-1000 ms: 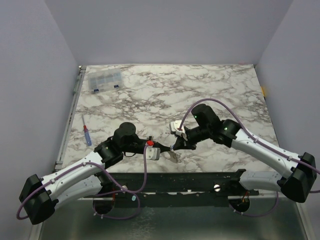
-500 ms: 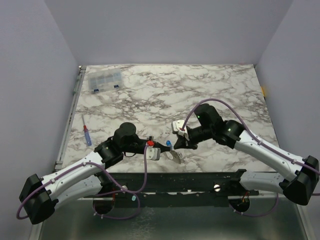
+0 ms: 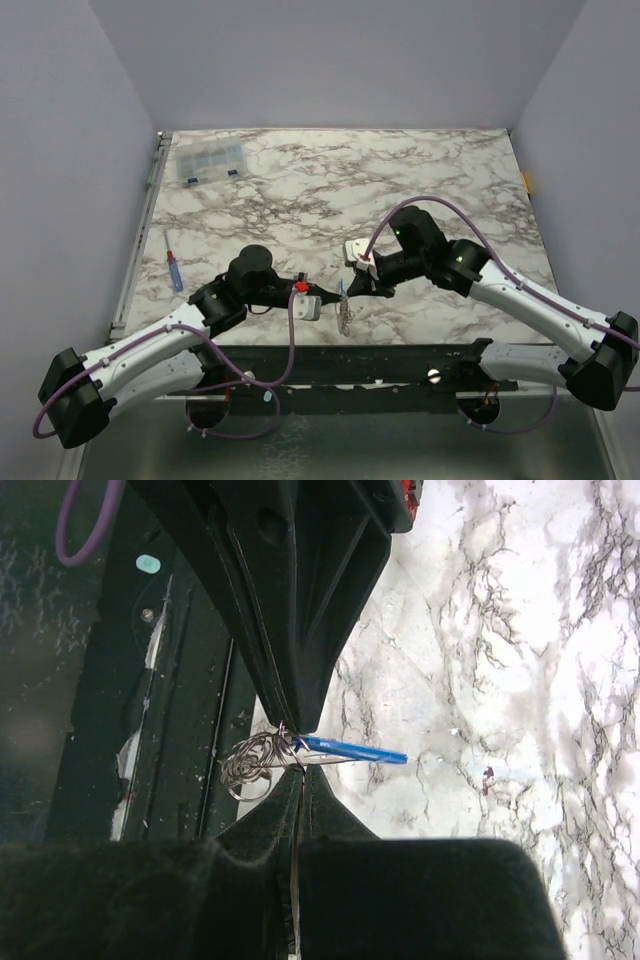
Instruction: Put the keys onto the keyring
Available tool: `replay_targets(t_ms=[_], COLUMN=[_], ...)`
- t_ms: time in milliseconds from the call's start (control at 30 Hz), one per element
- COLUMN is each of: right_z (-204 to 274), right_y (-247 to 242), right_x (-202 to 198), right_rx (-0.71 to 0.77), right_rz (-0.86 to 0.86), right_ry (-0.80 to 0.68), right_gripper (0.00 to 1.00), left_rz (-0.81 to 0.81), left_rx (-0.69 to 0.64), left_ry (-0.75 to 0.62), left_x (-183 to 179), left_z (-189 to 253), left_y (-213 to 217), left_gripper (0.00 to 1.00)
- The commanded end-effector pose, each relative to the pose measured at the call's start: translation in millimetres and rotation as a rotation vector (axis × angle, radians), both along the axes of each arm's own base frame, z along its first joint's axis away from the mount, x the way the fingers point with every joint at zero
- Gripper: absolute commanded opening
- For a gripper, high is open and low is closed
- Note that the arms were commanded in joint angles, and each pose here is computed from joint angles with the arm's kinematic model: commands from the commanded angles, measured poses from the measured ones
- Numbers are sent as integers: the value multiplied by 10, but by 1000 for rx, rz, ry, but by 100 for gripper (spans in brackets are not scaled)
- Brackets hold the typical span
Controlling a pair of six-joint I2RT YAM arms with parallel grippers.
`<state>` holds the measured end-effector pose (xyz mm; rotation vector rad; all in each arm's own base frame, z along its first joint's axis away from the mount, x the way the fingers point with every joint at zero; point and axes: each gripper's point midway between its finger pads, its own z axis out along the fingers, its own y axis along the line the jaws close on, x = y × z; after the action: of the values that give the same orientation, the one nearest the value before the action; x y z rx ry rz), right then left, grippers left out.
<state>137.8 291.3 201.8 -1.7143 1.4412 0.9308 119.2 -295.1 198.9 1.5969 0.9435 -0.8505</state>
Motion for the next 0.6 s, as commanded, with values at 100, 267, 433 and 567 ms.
replay_targets(t_ms=[100,267,433,567], right_z=[145,169,218,204], right_y=[17,35,48,48], right_x=[90,163,196,189], right_rx=[29,58,100,106], right_rz=[-36,-72,-93,-95], right_ry=[-40,-73,-101,-98], right_gripper=[1,1,1,1], left_rz=[14,40,50,56], left_rx=[-9,-11,-16,-26], left_ry=[-25,-31,-31,-27], left_x=[11,57,71,80], left_z=[77,100,113,138], left_y=[8,12,12,3], left_gripper=[0,0,0,0])
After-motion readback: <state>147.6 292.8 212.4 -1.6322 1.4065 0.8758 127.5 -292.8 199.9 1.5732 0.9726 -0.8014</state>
